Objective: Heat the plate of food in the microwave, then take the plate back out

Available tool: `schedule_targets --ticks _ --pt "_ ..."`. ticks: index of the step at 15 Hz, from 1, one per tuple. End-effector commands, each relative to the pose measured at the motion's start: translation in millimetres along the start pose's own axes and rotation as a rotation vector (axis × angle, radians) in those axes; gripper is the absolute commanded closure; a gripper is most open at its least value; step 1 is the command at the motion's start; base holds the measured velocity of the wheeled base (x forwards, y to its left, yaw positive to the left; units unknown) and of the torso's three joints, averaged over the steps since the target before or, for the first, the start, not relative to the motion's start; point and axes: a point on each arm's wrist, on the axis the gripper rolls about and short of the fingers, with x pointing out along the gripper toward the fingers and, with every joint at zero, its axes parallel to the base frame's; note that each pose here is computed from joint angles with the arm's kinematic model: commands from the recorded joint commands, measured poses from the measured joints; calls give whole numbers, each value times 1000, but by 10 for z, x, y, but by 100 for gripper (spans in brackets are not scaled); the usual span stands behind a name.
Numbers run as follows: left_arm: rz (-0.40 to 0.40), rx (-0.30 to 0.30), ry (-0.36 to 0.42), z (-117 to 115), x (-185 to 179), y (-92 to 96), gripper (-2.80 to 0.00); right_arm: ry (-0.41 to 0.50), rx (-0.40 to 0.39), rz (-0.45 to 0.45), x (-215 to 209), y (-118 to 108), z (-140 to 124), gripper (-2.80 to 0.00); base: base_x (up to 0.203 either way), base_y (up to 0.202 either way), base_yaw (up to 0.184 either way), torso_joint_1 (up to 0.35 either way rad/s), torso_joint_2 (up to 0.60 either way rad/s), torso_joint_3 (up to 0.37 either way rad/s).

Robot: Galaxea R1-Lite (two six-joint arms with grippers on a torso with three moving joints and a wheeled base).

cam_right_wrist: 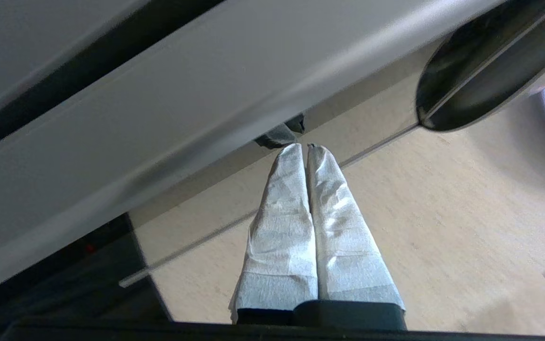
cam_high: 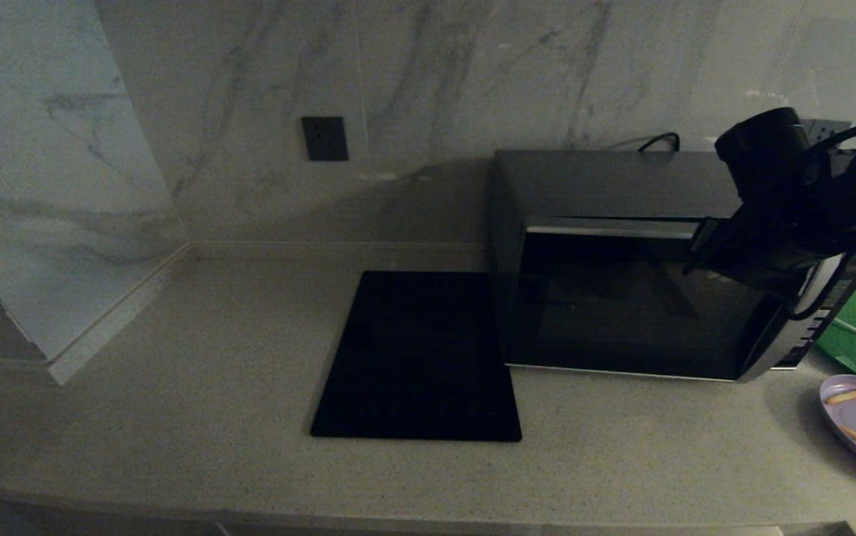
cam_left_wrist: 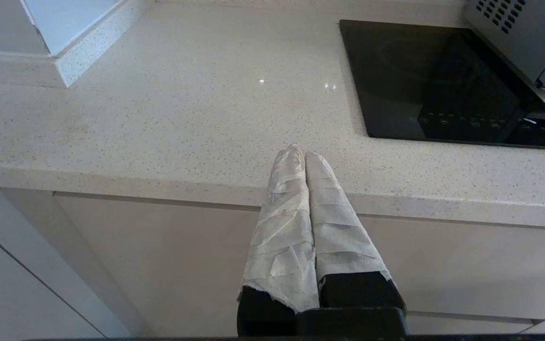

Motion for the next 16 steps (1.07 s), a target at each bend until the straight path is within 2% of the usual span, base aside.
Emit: schedule_targets --ticks 1,5,11,14,16 --pt "1 -1 0 1 0 0 0 17 7 -18 132 -14 -5 0 0 0 0 0 0 0" --pt "1 -1 0 0 0 0 0 -14 33 36 147 38 37 0 0 0 0 0 0 0" --pt "1 -1 0 1 1 0 0 -117 48 106 160 91 102 0 0 0 0 0 0 0" --pt "1 -1 0 0 0 0 0 -118 35 108 -18 -42 90 0 0 0 0 0 0 0" --pt "2 -1 -1 0 0 0 0 -118 2 109 -249 -234 42 0 0 0 0 0 0 0"
